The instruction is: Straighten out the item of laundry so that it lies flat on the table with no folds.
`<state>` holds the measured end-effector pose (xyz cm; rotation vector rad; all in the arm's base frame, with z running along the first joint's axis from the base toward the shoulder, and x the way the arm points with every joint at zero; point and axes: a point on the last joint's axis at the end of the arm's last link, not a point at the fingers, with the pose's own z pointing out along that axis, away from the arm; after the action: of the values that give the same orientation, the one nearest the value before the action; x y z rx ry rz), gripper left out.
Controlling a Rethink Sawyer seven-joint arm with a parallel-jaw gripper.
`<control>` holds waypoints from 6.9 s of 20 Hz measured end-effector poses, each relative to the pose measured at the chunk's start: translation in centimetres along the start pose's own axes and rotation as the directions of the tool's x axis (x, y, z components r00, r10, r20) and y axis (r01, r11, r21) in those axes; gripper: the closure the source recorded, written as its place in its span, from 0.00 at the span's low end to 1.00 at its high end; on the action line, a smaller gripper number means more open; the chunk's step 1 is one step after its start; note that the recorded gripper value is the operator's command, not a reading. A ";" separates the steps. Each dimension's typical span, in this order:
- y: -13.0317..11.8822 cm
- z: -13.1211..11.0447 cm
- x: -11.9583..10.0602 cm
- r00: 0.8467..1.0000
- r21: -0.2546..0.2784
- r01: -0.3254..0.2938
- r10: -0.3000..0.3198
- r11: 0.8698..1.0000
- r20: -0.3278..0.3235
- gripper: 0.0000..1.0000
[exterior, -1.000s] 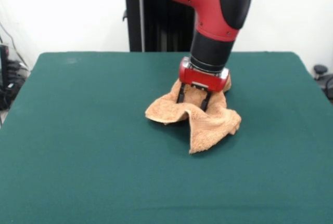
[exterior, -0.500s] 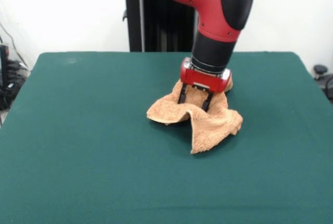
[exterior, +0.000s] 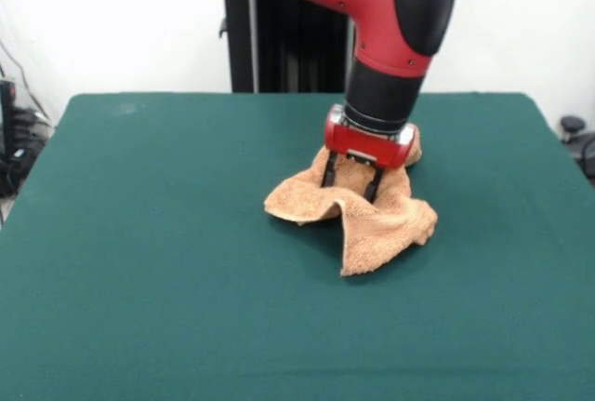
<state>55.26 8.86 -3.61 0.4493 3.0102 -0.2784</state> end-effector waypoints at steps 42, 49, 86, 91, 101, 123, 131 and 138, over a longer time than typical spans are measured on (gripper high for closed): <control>6.6 -4.0 1.5 0.989 -0.121 -0.028 0.010 0.992 -0.147 0.00; 7.6 -2.7 1.1 0.988 -0.130 -0.048 0.029 0.990 -0.149 0.00; 6.9 -0.8 -0.8 0.985 -0.219 0.024 -0.060 0.975 -0.159 0.00; 6.8 -0.7 -0.9 0.983 -0.236 0.056 -0.096 0.970 -0.159 0.00; 6.5 -0.6 -1.2 0.976 -0.258 0.100 -0.145 0.961 -0.161 0.00; 5.9 -0.2 -2.3 0.945 -0.321 0.206 -0.274 0.924 -0.181 0.00; 5.7 0.0 -2.9 0.927 -0.350 0.225 -0.310 0.909 -0.209 0.00; 5.7 0.1 -3.3 0.909 -0.364 0.256 -0.352 0.895 -0.225 0.00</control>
<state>60.07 13.26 -4.25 -0.0264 3.3096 0.2991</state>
